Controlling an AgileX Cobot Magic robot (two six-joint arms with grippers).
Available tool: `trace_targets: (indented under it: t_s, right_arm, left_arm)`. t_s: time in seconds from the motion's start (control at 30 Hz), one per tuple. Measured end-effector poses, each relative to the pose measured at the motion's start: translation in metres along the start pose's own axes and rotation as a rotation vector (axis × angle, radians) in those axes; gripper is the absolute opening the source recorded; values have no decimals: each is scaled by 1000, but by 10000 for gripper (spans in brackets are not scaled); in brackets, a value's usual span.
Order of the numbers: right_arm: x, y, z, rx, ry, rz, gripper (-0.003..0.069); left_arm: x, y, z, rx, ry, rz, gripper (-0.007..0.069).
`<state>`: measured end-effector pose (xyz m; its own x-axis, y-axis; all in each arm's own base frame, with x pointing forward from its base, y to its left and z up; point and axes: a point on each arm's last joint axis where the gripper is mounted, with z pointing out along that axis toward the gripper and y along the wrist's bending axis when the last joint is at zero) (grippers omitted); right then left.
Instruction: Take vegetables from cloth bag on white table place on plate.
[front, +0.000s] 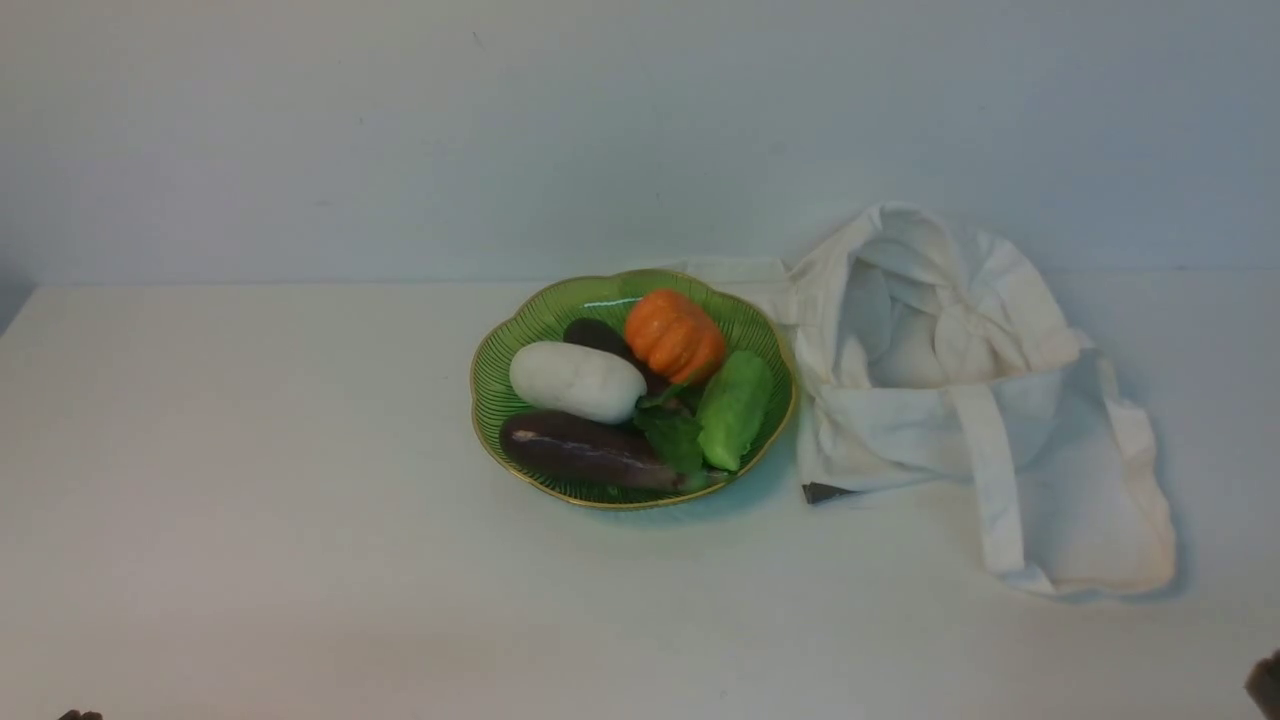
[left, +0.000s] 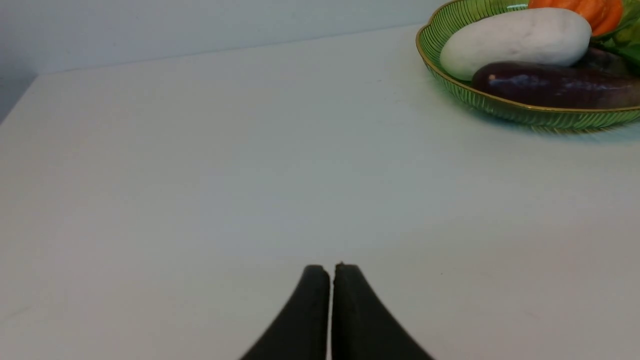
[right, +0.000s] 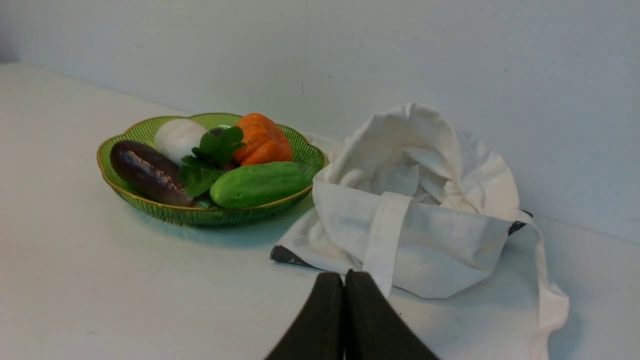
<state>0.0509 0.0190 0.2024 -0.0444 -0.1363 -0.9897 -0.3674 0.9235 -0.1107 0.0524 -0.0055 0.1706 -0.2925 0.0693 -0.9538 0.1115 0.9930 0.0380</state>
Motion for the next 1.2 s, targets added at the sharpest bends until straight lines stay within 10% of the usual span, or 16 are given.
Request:
trace_targets:
  t_s: [0.53, 1.2]
  right_arm:
    - [24, -12, 0, 258, 156, 76, -15]
    - [24, -16, -2, 336, 155, 86, -15]
  left_arm:
    - [0, 0, 0, 0, 0, 0, -5]
    - [0, 0, 0, 0, 0, 0, -5]
